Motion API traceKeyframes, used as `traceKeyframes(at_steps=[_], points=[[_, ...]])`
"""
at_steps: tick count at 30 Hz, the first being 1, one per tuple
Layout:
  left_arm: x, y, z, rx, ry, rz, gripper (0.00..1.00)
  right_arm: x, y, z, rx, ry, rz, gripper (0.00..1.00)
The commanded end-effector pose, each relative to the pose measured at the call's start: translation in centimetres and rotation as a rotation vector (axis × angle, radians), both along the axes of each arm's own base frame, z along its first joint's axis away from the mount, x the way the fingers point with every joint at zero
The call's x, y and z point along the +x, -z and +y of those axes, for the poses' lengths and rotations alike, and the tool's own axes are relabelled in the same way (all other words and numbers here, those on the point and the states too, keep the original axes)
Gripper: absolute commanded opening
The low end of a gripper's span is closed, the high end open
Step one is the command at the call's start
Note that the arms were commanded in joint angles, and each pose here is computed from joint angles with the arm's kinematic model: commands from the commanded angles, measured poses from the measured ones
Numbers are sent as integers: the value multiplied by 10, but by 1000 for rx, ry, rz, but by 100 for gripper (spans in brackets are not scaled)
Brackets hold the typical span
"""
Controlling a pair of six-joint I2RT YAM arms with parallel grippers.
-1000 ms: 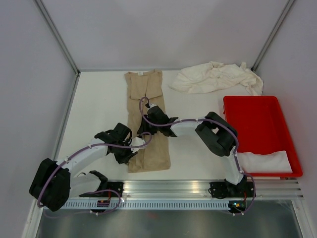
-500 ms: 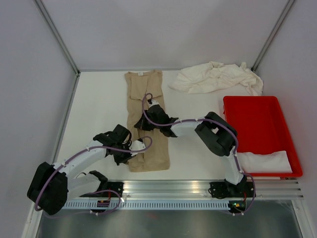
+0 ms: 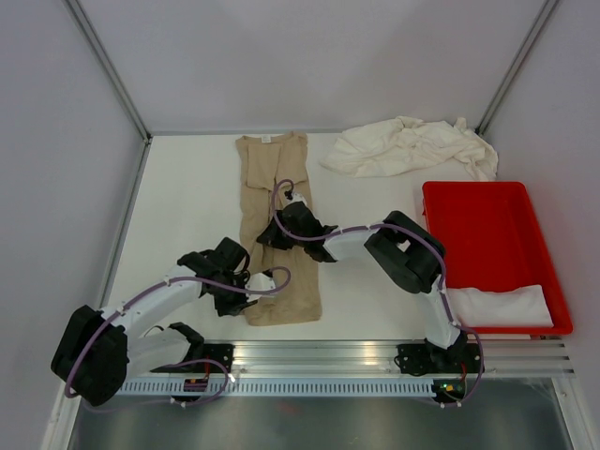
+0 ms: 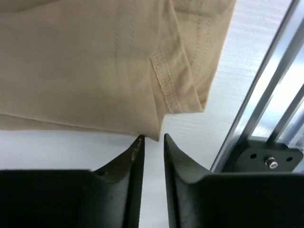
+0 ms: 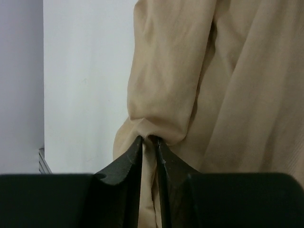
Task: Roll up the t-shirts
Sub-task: Roll the tshirt
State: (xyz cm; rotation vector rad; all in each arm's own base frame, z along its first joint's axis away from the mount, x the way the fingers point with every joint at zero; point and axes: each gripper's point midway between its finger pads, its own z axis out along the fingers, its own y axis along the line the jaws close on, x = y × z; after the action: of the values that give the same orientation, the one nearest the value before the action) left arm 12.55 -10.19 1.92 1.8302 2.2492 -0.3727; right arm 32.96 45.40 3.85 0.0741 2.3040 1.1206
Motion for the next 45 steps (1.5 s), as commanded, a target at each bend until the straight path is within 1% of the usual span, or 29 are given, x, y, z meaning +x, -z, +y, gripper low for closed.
traceKeyframes(at_steps=[1,2,3,5,6,8,9,11,13,14,15,16,17,19,20,22,25,29,33,35,37,38,40,41,43,44,45], points=[[-3,-17,-9,-37,56,25,34,7,-25,1,9,-14,-77,24],[-1,-22,-10,-42,46,17,37,6,-25,-3,-23,-24,-93,28],[1,-28,-12,-51,29,11,43,6,-38,-6,-25,-25,-117,29],[8,-42,-17,-72,7,-13,50,4,-41,-17,-82,-28,-134,32],[9,-47,-20,-83,-14,-13,58,3,-58,-20,-74,-26,-157,33],[11,-61,-30,-129,-30,-8,64,-5,-60,-32,-115,-32,-159,37],[9,-63,-34,-142,-32,5,71,-4,-76,-39,-112,-9,-183,37],[1,-60,-43,-143,1,29,72,-14,-80,-58,-154,-1,-172,37],[-2,-48,-48,-107,28,26,73,-24,-74,-73,-188,-3,-141,37],[0,-41,-45,-58,31,0,73,-32,-64,-84,-210,-5,-114,35],[-7,-33,-46,-24,68,4,73,-38,-67,-88,-204,-14,-104,34],[-5,-26,-44,10,73,-5,73,-45,-60,-93,-220,-25,-82,33],[5,-22,-43,44,65,-60,72,-51,-50,-101,-244,-29,-61,30],[15,-19,-39,75,52,-103,71,-66,-40,-103,-243,-74,-19,27],[23,-18,-37,93,40,-142,70,-74,-29,-107,-251,-87,2,23],[26,-18,-38,92,35,-155,69,-82,-23,-107,-225,-106,25,21],[25,-16,-41,74,22,-150,65,-94,-4,-113,-239,-127,66,18],[9,-15,-55,0,47,-69,60,-102,11,-127,-277,-117,90,15],[-4,-7,-59,6,85,-18,61,-101,11,-129,-285,-106,81,14],[-6,3,-55,35,97,-13,60,-99,11,-129,-283,-102,79,14],[-2,11,-46,87,93,-33,56,-100,13,-129,-287,-102,79,13],[-4,16,-39,113,102,-37,47,-100,13,-130,-290,-99,81,13],[-1,19,-32,139,103,-64,37,-101,17,-132,-297,-98,84,13],[-2,21,-27,152,110,-66,26,-101,17,-133,-299,-98,85,13],[-1,18,-26,144,112,-87,14,-102,20,-134,-301,-98,86,12],[-3,18,-24,146,119,-82,3,-103,23,-135,-307,-97,94,12],[-5,15,-24,135,123,-83,2,-103,25,-136,-311,-97,96,12]])
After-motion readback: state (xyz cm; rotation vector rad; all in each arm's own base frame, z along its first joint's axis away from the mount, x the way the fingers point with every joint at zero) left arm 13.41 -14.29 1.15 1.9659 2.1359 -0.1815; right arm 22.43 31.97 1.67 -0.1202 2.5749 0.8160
